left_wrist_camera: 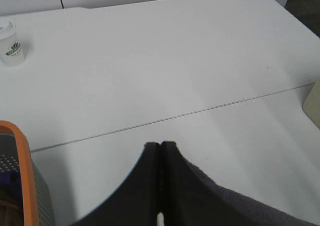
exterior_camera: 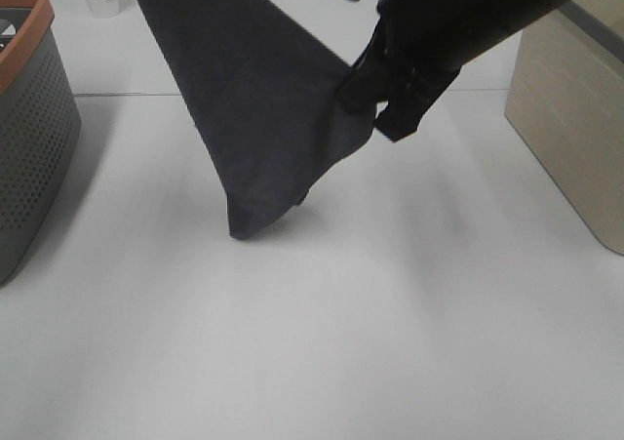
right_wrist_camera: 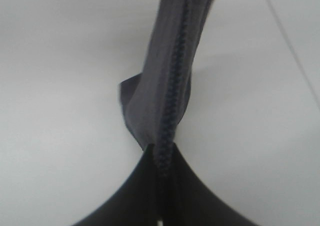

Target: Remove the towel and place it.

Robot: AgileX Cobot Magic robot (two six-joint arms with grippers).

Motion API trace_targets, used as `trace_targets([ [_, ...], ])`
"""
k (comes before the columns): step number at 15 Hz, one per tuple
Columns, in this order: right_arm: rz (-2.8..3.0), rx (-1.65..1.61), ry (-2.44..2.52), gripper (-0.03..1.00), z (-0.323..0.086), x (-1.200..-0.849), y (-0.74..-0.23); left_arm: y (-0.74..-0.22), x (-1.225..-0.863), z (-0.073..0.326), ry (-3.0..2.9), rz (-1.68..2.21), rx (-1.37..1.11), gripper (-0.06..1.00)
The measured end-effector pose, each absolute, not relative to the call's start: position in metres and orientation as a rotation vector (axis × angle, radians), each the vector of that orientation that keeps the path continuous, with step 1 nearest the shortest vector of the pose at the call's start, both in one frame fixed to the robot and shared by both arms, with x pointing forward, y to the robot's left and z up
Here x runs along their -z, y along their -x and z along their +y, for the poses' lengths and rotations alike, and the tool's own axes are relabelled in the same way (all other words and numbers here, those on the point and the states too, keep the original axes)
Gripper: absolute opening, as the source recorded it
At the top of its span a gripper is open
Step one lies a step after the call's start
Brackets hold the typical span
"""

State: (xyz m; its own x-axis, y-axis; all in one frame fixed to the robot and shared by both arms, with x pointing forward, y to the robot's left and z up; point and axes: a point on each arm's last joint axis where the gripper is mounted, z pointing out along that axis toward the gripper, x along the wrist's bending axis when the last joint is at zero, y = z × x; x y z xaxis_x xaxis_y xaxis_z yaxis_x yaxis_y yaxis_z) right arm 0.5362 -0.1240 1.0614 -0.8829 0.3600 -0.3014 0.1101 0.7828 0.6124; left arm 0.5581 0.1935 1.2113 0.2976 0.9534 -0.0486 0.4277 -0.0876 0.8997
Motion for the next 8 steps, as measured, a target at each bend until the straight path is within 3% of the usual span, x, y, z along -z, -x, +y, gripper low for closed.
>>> trace_targets([
  [8, 2.334, -0.441, -0.101, 0.02, -0.147, -1.135, -0.552, -0.593, -1.183, 0.19, -1.578, 1.331, -0.571, 0.0],
])
